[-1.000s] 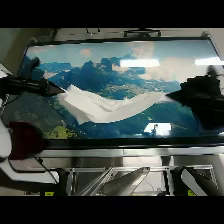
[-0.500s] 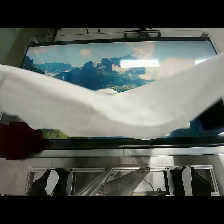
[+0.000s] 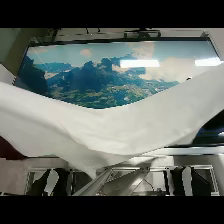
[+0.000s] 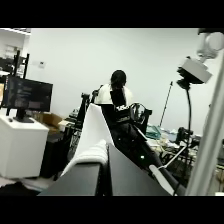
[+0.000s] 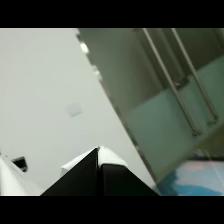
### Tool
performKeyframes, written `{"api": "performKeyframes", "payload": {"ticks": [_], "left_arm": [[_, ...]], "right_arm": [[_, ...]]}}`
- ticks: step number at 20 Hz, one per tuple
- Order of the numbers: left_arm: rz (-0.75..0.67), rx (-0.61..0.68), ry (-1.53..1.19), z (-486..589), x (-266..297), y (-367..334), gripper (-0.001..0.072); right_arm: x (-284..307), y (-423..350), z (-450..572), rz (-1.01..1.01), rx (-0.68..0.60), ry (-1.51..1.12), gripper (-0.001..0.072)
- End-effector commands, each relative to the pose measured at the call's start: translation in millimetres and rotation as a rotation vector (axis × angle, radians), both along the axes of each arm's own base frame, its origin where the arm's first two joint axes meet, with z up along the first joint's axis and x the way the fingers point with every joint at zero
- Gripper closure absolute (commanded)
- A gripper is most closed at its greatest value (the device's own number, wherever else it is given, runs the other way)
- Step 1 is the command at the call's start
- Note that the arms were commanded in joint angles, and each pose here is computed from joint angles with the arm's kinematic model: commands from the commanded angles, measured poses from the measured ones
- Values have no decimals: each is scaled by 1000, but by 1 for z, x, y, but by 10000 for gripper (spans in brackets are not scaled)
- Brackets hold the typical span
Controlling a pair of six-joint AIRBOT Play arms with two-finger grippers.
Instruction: Fold the shirts.
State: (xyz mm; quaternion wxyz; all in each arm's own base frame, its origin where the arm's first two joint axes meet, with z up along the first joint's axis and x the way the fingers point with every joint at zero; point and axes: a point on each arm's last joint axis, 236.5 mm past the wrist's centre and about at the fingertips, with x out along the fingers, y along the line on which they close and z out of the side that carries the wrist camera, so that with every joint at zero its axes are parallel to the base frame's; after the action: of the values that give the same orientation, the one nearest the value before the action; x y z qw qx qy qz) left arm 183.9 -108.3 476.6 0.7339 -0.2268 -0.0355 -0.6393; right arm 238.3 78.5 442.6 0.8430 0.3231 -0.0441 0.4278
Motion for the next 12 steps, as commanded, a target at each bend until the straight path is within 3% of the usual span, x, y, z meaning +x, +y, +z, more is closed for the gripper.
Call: {"api": "performKeyframes", "payload": {"ticks": [1, 9, 12], "left_arm": [[168, 134, 267, -62, 98, 22, 680], [161, 443, 873, -345, 282, 7, 680], [123, 448, 939, -405, 321, 4, 681]], "right_arm": [[57, -20, -85, -203, -212, 247, 696], [186, -14, -302, -184, -275, 697, 697], [225, -10, -381, -137, -218, 798, 697]]}}
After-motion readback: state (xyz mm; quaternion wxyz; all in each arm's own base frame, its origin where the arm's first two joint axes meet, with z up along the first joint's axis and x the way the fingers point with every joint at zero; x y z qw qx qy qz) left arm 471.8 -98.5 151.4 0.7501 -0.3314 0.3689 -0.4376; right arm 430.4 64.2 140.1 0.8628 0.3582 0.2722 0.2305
